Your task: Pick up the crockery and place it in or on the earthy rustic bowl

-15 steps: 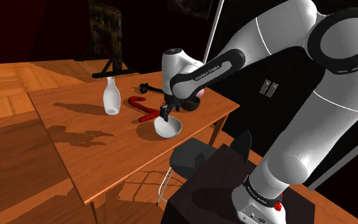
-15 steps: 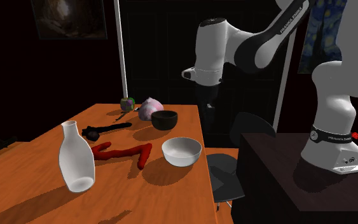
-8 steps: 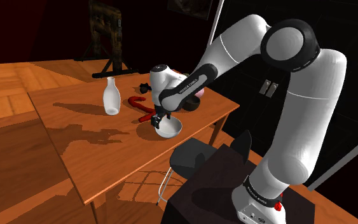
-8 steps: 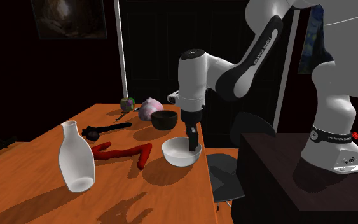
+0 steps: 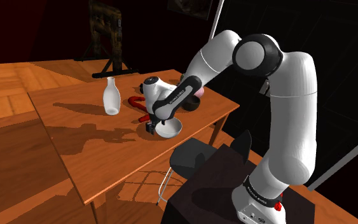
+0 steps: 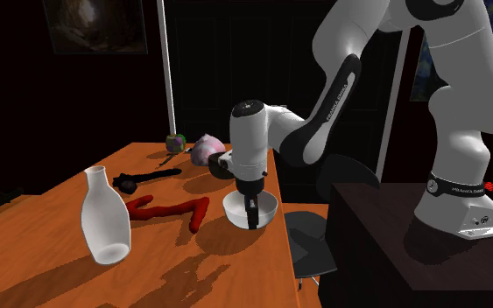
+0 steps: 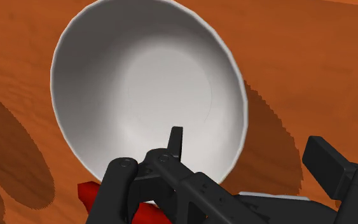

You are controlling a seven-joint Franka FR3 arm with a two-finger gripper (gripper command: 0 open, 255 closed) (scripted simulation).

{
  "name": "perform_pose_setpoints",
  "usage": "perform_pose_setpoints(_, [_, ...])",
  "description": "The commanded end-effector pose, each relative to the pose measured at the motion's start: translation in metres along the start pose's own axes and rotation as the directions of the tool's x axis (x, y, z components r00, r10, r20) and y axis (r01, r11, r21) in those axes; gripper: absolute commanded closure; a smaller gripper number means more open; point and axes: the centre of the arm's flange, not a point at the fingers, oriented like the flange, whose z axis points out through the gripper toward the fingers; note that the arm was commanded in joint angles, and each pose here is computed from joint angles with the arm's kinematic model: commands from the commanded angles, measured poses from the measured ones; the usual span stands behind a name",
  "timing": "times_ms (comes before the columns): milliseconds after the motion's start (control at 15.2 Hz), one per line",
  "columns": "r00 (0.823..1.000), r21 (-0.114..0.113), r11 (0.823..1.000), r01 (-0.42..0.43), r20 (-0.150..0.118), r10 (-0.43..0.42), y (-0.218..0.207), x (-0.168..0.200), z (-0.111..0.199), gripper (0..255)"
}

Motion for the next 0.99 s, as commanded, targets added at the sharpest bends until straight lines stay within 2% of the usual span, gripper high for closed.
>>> perform_pose_setpoints(0, [1.0,0.0,1.0,0.0,0.0,0.0,0.0,0.0,0.011,0])
perform_pose_setpoints(198, [1.0,0.0,1.0,0.0,0.0,0.0,0.0,0.0,0.03,0])
perform_pose_setpoints(726, [1.0,0.0,1.0,0.0,0.0,0.0,0.0,0.0,0.03,0])
perform_pose_setpoints(792, [1.0,0.0,1.0,0.0,0.0,0.0,0.0,0.0,0.03,255])
perform_pose_setpoints(924, [1.0,0.0,1.0,0.0,0.0,0.0,0.0,0.0,0.03,255])
